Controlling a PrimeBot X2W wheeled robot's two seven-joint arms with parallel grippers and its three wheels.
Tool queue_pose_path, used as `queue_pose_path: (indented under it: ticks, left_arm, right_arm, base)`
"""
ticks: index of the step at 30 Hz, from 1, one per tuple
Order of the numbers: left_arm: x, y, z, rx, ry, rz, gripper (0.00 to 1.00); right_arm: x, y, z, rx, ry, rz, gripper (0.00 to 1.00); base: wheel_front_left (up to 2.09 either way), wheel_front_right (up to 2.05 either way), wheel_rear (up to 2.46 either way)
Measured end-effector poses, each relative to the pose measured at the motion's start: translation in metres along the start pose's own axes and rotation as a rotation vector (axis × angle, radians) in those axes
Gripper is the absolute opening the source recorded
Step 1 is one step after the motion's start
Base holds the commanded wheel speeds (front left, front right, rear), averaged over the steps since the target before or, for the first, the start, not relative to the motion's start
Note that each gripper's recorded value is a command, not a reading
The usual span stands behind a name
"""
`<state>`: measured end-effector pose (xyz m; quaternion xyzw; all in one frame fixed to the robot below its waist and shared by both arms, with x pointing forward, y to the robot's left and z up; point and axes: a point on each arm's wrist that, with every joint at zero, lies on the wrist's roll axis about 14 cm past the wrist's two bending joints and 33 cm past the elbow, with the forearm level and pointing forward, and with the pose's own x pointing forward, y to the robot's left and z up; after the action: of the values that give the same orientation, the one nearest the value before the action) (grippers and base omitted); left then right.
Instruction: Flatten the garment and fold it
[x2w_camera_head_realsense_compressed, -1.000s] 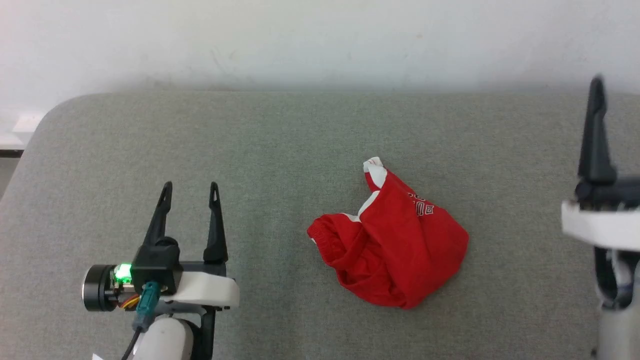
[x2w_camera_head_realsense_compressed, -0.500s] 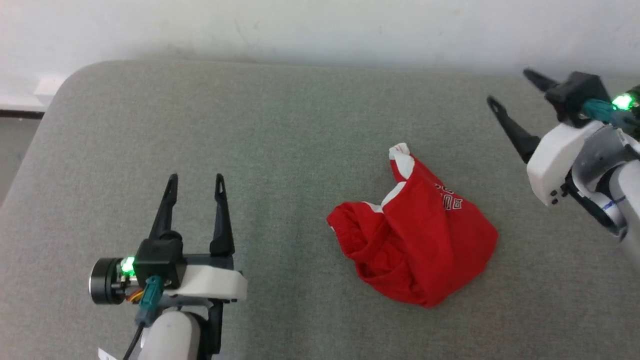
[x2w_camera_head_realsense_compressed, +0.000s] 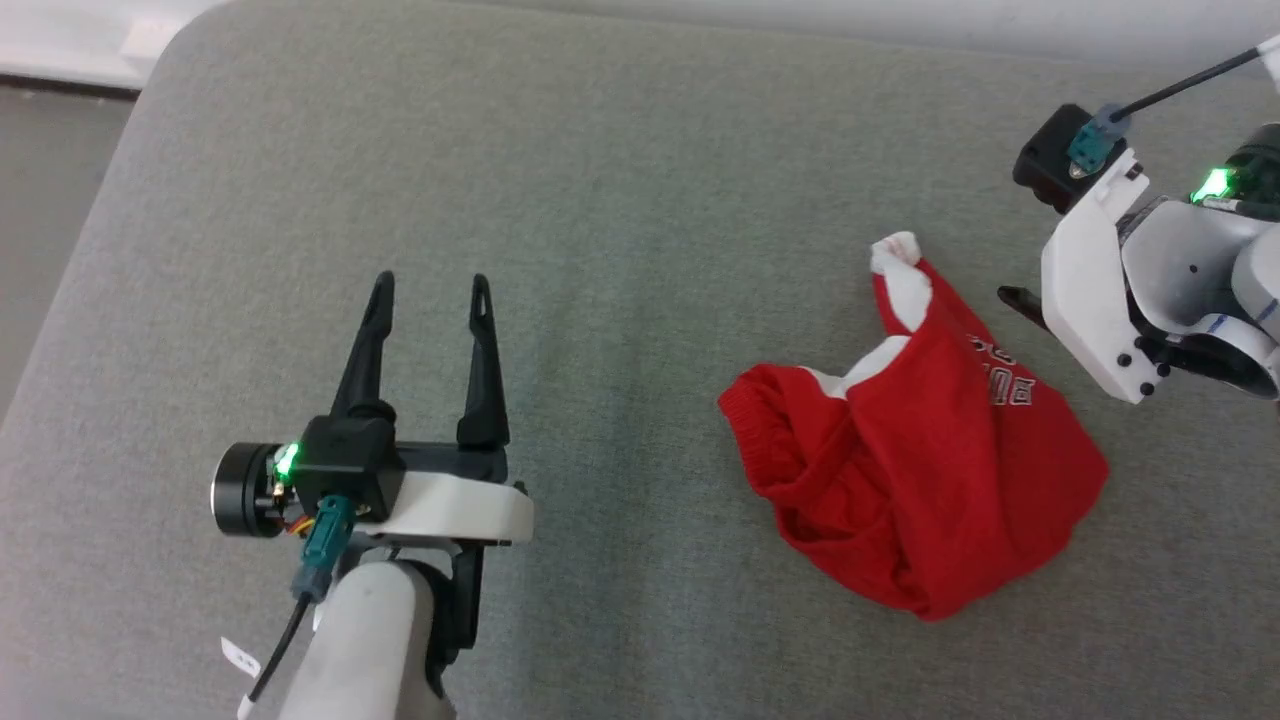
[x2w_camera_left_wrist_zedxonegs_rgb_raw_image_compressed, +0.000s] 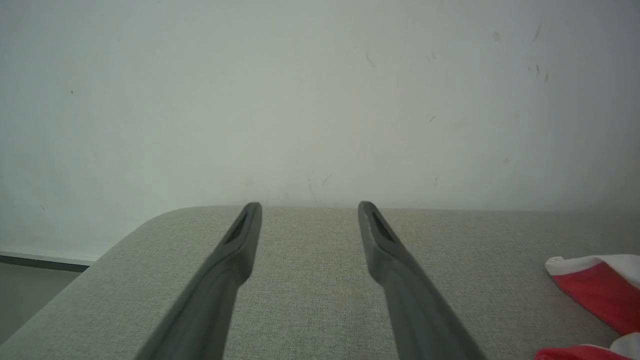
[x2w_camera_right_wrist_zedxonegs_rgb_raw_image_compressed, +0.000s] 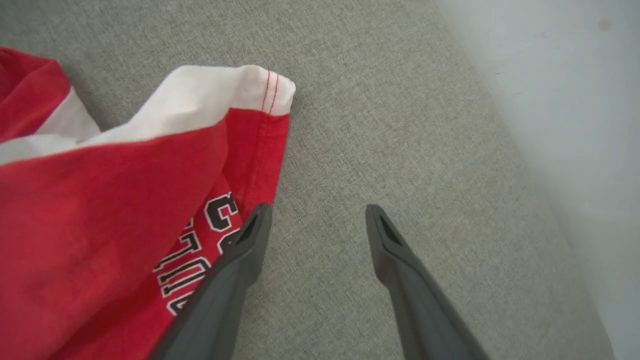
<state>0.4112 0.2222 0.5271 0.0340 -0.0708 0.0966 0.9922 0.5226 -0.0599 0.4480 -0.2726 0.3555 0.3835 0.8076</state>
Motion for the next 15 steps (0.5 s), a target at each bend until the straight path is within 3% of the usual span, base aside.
queue_pose_path:
  ticks: [8,14,15]
  left_arm:
    - [0.002,0.008,-0.009,-0.011,0.03,0.039,1.0]
    - [-0.001,0.019,-0.016,0.011,0.054,0.075,1.0]
    - [-0.001,0.019,-0.016,0.013,0.055,0.077,1.0]
  right_arm:
    - [0.059,0.027,-0.027,-0.008,0.117,0.103,1.0]
    - [0.075,0.035,-0.022,0.02,0.083,0.146,1.0]
    - [0.075,0.035,-0.02,0.018,0.067,0.143,0.56]
  base:
    - [0.0,0.0,0.0]
    - [0.0,0.0,0.0]
    - [0.0,0.0,0.0]
